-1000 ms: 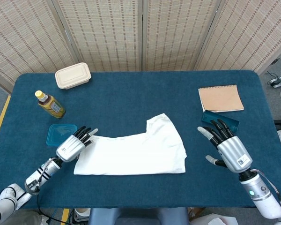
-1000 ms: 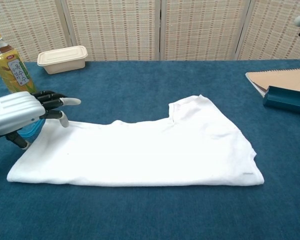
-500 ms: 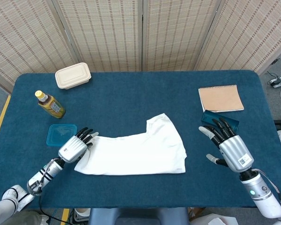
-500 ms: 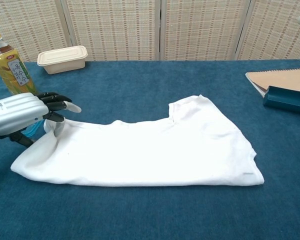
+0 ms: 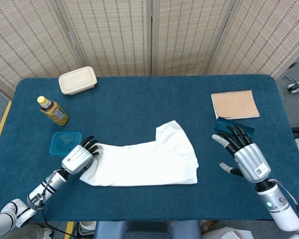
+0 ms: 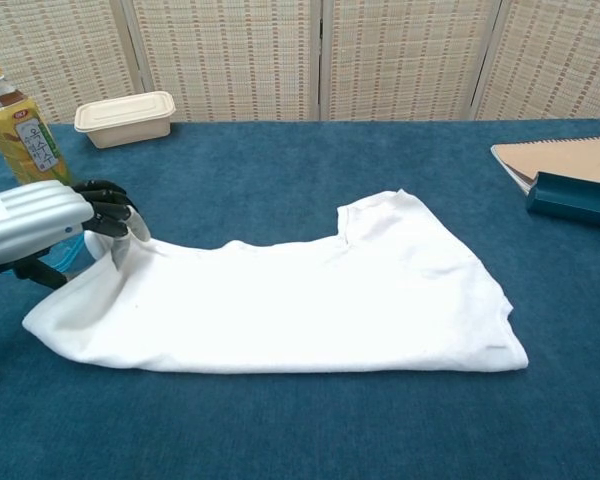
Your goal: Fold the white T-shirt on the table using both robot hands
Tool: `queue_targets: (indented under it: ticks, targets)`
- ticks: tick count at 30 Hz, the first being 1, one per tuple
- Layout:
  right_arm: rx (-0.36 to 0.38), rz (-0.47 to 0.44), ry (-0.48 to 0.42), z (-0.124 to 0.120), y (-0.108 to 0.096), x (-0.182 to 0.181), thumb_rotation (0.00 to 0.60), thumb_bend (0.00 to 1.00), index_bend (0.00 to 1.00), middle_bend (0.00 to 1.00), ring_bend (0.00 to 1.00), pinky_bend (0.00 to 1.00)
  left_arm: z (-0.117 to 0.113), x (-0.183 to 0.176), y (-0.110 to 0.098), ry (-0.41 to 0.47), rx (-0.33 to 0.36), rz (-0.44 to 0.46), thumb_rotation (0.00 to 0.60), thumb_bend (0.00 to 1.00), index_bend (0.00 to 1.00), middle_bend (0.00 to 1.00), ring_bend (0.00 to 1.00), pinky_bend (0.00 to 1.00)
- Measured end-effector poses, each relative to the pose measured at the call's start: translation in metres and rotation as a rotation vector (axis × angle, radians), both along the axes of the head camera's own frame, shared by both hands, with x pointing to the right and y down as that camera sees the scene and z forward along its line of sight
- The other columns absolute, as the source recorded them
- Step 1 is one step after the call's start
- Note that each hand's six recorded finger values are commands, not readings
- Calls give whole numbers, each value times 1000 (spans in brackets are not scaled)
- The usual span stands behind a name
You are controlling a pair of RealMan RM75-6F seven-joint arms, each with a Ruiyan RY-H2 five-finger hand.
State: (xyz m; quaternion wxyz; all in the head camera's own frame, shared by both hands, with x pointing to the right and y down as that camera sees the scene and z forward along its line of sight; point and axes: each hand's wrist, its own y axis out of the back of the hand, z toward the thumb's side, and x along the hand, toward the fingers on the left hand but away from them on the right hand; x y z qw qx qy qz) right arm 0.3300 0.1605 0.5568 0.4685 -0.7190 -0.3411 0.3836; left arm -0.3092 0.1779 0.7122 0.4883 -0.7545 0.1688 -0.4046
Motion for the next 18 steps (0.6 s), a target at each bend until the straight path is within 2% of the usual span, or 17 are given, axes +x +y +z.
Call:
queue_targets:
  ticks: [9, 18]
  targets:
    - [21, -6, -22, -4, -1, -5, 600, 96, 196, 220, 54, 0, -39, -23, -15, 0, 37, -52, 600, 720, 747, 291, 175, 68]
    - [34, -23, -47, -5, -5, -15, 600, 96, 196, 221, 53, 0, -76, -72, -28, -88, 96, -144, 600, 720, 752, 291, 175, 68]
